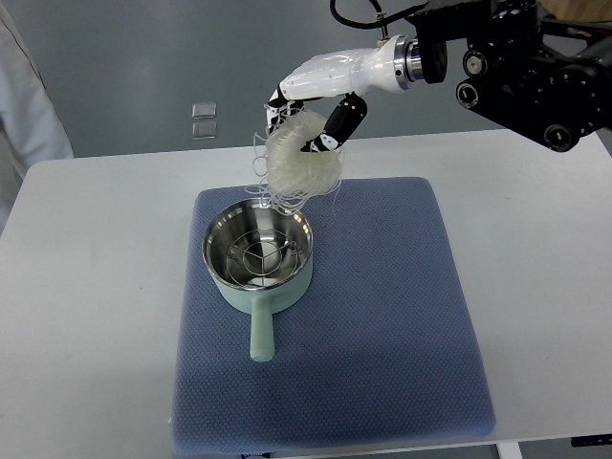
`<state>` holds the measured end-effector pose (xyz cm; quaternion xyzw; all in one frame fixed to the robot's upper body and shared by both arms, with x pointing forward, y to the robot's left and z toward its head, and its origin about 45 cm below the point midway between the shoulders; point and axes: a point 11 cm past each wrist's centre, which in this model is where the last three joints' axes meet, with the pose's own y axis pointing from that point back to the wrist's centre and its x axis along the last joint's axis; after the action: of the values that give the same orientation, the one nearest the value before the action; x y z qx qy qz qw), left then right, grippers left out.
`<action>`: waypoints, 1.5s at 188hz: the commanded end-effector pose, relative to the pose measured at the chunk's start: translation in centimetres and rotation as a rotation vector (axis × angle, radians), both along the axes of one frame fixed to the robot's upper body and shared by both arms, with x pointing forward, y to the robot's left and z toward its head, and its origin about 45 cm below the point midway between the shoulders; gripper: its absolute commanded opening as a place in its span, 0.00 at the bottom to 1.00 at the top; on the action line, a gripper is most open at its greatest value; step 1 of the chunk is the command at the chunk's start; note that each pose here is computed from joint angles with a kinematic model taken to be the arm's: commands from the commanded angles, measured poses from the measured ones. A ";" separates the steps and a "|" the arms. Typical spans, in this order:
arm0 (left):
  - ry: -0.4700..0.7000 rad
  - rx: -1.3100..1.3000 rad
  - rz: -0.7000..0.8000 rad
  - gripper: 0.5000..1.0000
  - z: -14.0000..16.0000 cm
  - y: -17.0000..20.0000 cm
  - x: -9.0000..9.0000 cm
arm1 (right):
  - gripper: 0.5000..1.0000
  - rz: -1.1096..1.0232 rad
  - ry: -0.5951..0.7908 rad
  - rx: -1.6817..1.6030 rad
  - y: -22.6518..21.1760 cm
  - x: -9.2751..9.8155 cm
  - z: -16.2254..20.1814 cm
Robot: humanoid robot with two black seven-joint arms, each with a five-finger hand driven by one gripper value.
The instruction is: Put vermicelli into pot with right hand
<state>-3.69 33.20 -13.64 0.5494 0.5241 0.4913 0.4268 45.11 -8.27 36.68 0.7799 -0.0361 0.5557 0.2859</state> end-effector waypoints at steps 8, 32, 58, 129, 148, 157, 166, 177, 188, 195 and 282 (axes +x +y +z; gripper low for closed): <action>0.000 -0.001 0.002 1.00 0.0 0.0 0.0 | 0.26 0.063 0.017 0.025 3.1 -1.2 -0.7; 0.000 -0.001 0.002 1.00 0.0 0.0 0.0 | 0.27 0.097 0.058 0.036 4.8 -2.3 -2.5; 0.000 -0.001 0.002 1.00 0.0 0.0 0.0 | 0.30 0.117 0.108 0.037 5.9 -3.4 -5.2; 0.000 -0.001 0.002 1.00 0.0 0.0 0.0 | 0.45 0.033 0.118 0.042 4.7 -2.4 -7.7; 0.000 0.001 0.002 1.00 0.0 0.0 0.0 | 0.50 0.027 0.116 0.043 4.5 -2.2 -7.6; 0.000 -0.001 0.002 1.00 0.0 0.0 0.0 | 0.54 0.025 0.116 0.048 4.4 -2.2 -7.5; 0.000 0.001 0.002 1.00 0.0 0.0 0.0 | 0.65 0.022 0.117 0.055 4.3 -2.1 -7.4; 0.000 0.001 0.002 1.00 0.0 0.0 0.0 | 0.76 0.018 0.110 0.060 4.2 -2.0 -7.2; 0.000 -0.001 0.002 1.00 0.0 0.0 0.0 | 0.82 0.016 0.106 0.066 4.1 -1.9 -6.9; 0.000 -0.001 0.002 1.00 0.0 0.0 0.0 | 0.83 0.014 0.105 0.073 4.1 -1.8 -6.6; 0.000 0.001 0.002 1.00 0.0 0.0 0.0 | 0.85 -0.177 0.243 0.572 0.9 1.9 0.5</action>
<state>-3.68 33.19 -13.64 0.5489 0.5244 0.4917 0.4265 45.54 -5.37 36.07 0.8622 -0.1529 0.4572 0.1556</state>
